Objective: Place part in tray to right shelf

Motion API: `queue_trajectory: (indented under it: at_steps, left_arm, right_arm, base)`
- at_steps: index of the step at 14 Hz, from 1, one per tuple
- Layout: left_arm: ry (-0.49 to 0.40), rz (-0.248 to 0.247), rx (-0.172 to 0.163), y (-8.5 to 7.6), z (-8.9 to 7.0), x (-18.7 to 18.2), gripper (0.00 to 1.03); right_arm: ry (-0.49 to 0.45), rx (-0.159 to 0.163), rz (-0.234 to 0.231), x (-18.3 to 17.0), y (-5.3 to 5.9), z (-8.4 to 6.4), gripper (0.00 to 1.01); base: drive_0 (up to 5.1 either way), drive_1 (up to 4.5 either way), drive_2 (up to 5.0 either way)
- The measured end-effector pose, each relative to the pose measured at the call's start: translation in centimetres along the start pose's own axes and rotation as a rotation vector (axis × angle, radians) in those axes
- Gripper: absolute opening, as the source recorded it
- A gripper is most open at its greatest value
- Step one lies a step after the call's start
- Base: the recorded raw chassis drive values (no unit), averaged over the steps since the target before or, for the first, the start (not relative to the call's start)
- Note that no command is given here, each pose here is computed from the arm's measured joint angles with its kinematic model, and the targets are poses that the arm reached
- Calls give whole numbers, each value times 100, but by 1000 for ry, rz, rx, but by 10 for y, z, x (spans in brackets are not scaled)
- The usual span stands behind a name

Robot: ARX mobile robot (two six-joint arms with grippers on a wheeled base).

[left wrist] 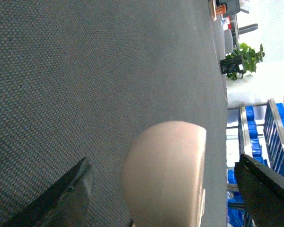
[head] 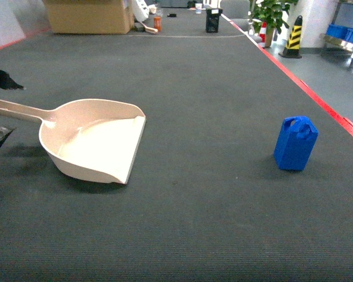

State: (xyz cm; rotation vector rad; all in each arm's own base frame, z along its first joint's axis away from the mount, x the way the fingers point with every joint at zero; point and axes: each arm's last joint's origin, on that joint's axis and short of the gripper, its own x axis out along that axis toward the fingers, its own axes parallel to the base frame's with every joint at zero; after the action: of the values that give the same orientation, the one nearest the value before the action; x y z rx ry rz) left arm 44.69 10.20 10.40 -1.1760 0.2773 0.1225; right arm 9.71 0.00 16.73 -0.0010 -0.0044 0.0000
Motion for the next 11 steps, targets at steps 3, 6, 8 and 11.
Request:
queue_trajectory:
  at_steps: [3,6,8,11]
  left_arm:
    - [22,-48,-13,9,-2,5,50]
    - [47,-156,-31,5,-9,-7,20]
    - [72,-260,-39,-10,-20,-30,20]
    - [97,-428,-48,-46,-30,-63,20]
  right_arm:
    - [0,0,0,0,0,0,98]
    - [0,0,0,0,0,0,98]
    - [0,0,0,0,0,0,98]
    - [0,0,0,0,0,0,98]
  base:
    - [0,0,0]
    - [0,0,0]
    - [0,0,0]
    - [0,0,0]
